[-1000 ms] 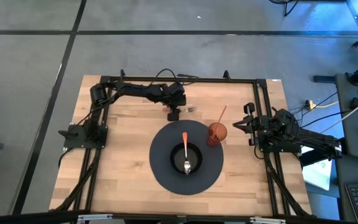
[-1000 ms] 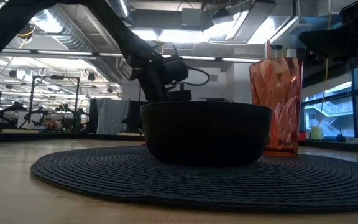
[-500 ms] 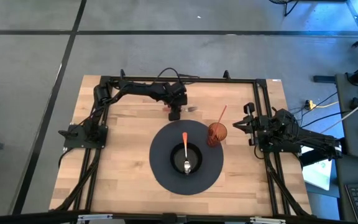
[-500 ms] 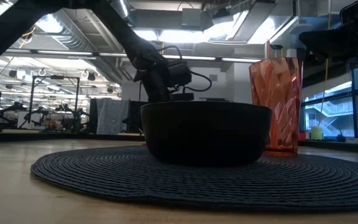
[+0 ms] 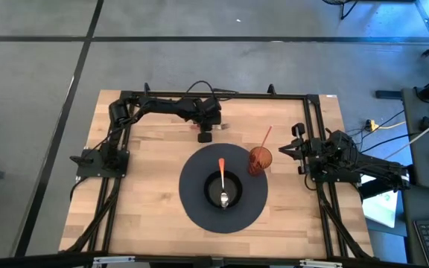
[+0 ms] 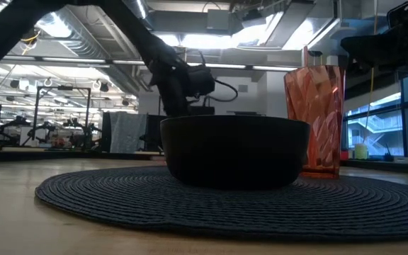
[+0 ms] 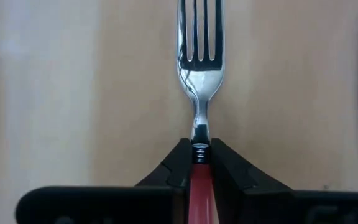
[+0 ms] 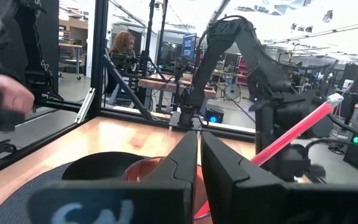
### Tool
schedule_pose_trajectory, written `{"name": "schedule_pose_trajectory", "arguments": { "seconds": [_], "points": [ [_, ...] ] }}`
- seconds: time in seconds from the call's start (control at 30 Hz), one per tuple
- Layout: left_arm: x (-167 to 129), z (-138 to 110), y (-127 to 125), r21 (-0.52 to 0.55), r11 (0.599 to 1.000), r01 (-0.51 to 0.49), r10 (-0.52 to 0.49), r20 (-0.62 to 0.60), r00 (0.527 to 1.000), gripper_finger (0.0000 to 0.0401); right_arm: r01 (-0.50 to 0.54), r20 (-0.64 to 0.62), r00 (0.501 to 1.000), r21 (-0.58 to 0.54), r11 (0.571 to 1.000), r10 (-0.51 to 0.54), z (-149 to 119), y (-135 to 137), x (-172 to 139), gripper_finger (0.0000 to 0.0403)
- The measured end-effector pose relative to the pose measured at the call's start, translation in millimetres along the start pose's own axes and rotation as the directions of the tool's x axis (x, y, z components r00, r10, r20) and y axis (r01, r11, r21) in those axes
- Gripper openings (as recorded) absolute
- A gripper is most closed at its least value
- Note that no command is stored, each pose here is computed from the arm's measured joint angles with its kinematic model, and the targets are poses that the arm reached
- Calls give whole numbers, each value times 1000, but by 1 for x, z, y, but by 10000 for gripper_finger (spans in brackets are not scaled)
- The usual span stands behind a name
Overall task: Pick & Place Utensil
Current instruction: Put the red fork into the black bowl on the blue mat
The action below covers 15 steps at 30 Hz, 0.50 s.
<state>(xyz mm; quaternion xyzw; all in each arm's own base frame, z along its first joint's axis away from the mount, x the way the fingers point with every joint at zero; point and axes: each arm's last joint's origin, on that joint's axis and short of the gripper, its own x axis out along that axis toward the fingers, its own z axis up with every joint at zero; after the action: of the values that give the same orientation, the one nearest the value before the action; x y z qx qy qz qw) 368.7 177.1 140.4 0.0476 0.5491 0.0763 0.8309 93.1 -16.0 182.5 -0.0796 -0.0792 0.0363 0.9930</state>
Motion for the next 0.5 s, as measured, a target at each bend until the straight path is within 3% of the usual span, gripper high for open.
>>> {"name": "schedule_pose_trajectory", "arguments": {
  "seconds": [0.17,0.3,0.5],
  "points": [
    [-48,14,-8,22,990,-137,137,21,990,30,-1,0,1000,0,1000,1,0,0,0,23],
    [-81,16,-24,10,988,-152,152,20,988,30,-4,0,1000,1,1000,4,0,0,0,23],
    [-135,24,-78,50,980,-194,190,72,979,30,-10,1,1000,28,1000,10,0,0,0,23]
  ]
}}
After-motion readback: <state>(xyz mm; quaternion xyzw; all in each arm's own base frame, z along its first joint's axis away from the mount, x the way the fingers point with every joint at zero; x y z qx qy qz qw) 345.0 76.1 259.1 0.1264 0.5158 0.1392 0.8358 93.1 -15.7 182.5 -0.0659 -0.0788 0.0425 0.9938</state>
